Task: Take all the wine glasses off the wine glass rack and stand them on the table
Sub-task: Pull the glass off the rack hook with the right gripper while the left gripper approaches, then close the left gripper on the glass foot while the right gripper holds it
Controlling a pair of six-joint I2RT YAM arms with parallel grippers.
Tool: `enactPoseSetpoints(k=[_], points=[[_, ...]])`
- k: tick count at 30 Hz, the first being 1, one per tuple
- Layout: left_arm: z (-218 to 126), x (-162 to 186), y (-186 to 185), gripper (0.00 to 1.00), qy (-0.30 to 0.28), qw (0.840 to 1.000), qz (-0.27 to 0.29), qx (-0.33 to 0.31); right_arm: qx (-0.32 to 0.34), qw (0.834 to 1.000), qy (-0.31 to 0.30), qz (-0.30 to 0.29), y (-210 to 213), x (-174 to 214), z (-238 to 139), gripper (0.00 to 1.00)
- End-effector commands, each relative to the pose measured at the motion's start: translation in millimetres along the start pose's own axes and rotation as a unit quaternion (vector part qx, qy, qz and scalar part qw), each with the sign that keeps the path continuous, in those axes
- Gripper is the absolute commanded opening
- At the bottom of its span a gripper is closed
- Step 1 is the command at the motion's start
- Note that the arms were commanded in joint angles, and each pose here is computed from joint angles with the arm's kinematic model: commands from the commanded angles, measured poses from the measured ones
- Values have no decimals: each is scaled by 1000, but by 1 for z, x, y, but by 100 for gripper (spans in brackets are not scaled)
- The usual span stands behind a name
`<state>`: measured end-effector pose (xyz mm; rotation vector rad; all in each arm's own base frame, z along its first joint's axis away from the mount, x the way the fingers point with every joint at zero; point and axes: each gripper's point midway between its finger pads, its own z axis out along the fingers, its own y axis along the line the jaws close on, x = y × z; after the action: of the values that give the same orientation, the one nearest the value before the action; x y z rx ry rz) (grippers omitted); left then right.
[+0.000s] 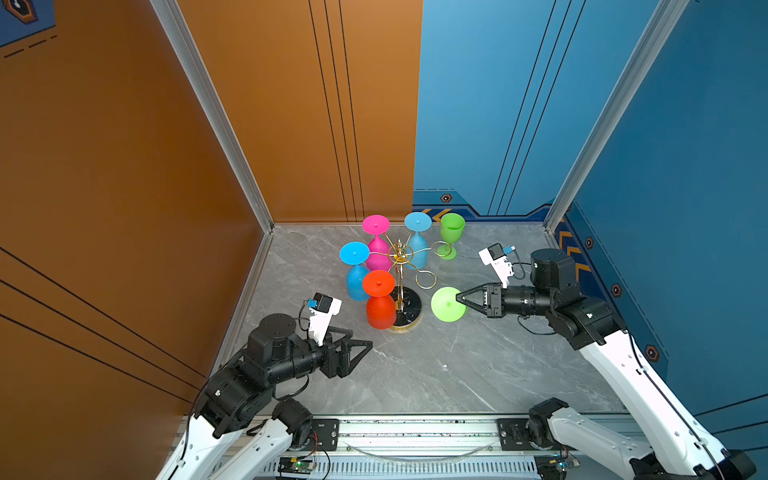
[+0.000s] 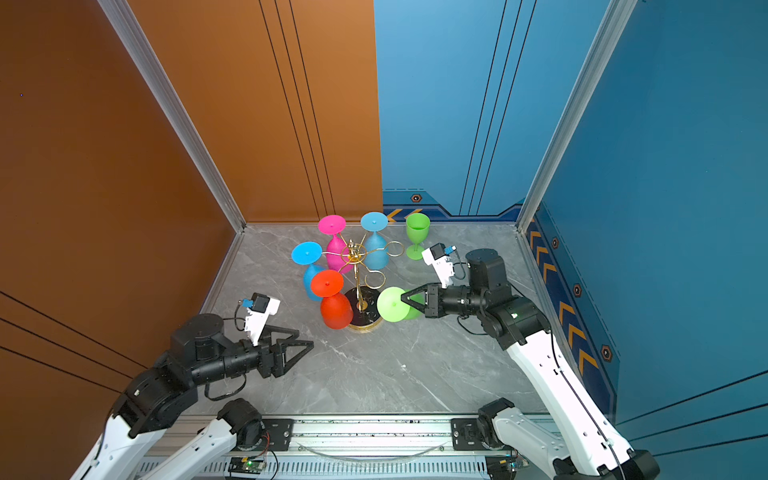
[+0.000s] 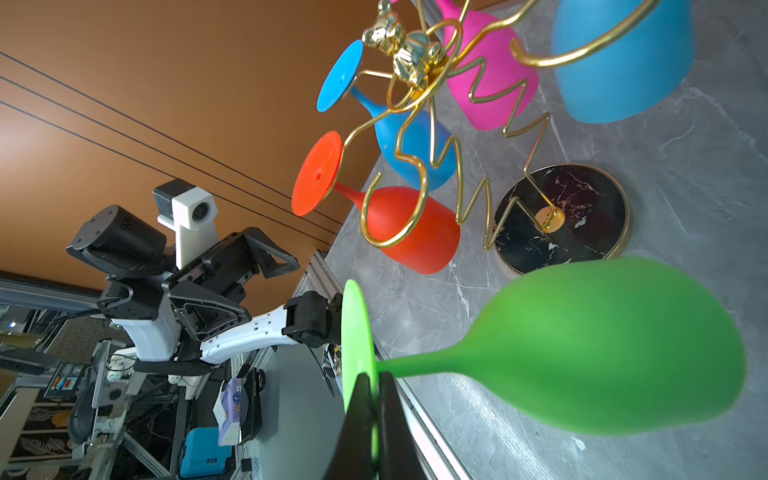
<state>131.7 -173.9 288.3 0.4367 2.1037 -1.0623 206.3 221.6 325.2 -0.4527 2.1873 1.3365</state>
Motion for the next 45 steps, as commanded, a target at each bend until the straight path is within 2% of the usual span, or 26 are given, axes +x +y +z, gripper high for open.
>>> enactPoseSetpoints(k=[1, 14, 18, 25, 33, 40, 45], points=[[3, 3, -18, 77, 4, 999, 16, 43, -10, 999, 25, -28, 6, 17, 5, 0], [43, 13, -62, 64, 42, 992, 84, 89, -37, 991, 89, -92, 33, 57, 30, 0], [53, 12, -72, 54, 42, 990, 94, 98, -58, 986, 108, -113, 44, 70, 33, 0], [64, 15, -84, 50, 46, 987, 102, 117, -80, 980, 121, -135, 55, 82, 33, 0], [68, 16, -96, 38, 53, 983, 102, 143, -87, 978, 123, -141, 57, 87, 33, 0], [71, 22, -99, 21, 66, 980, 103, 154, -84, 979, 123, -141, 55, 89, 32, 0], [75, 27, -104, 18, 78, 977, 102, 168, -84, 979, 122, -143, 55, 90, 31, 0]])
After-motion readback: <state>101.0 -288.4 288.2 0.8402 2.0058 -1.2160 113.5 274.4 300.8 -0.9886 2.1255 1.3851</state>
